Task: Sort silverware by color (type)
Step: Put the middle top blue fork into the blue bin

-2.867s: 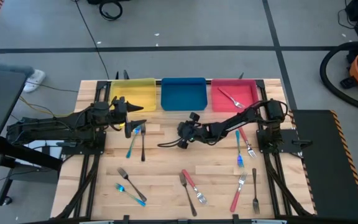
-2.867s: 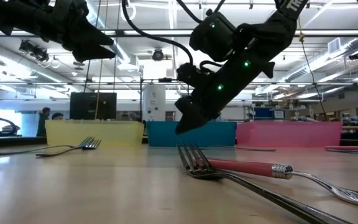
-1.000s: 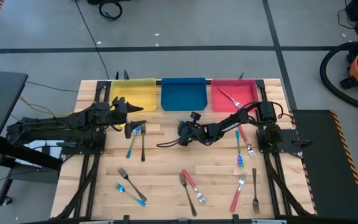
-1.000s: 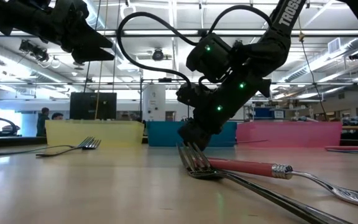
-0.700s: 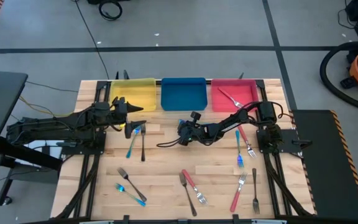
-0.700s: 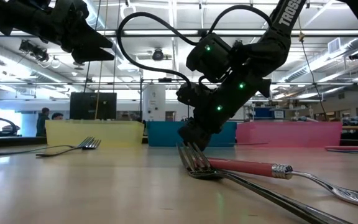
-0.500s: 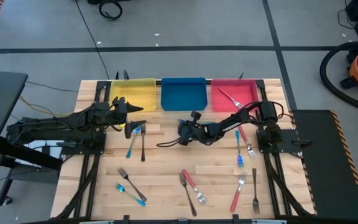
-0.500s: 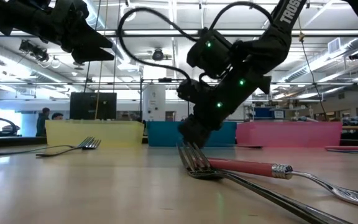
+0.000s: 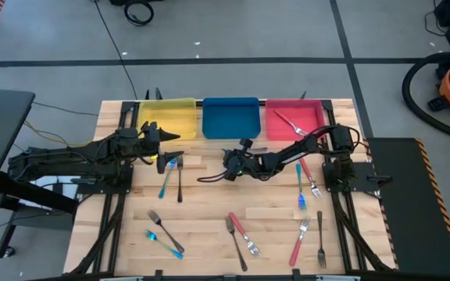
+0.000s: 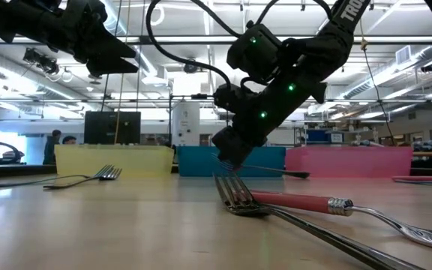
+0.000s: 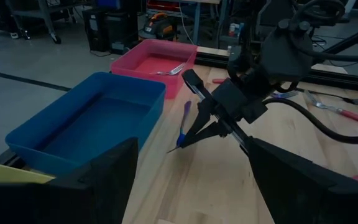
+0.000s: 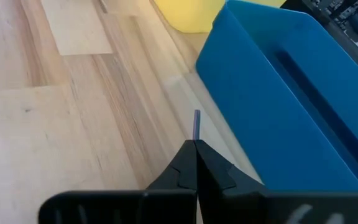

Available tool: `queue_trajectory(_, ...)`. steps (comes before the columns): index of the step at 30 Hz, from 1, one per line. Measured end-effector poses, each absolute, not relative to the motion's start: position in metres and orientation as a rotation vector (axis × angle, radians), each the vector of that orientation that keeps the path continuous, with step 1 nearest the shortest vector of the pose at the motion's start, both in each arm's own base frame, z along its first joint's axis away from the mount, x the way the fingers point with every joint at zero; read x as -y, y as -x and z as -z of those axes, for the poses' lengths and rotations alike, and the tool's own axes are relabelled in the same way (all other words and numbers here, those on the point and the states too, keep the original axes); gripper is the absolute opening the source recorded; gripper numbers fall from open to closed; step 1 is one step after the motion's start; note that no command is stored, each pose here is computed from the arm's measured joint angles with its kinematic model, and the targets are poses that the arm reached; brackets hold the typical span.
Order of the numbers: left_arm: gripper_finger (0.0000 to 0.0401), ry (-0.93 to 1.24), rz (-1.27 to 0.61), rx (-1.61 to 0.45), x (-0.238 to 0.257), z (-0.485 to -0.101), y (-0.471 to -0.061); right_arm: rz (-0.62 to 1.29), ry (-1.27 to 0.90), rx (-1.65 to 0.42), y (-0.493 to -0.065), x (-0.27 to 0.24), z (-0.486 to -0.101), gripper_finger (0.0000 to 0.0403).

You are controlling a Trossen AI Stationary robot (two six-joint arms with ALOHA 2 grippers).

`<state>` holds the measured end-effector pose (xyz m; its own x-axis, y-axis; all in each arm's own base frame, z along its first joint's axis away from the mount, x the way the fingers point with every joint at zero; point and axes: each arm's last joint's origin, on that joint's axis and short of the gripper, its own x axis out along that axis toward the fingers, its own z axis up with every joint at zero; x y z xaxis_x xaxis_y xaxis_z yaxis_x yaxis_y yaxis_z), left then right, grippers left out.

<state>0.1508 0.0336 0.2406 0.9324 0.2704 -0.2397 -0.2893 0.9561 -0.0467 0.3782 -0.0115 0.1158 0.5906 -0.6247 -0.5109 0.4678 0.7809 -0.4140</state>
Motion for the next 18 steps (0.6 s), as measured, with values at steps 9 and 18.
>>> queue_trajectory(9, 0.0306, 0.082, -0.287, -0.233, -0.034, -0.241, -0.151, 0.650, 0.257, -0.656, -0.380, 0.011, -0.119, 0.0000)
queue_trajectory(18, 0.0306, 0.081, -0.287, -0.234, -0.034, -0.241, -0.151, 0.668, 0.299, -0.616, -0.388, 0.012, -0.142, 0.0000)
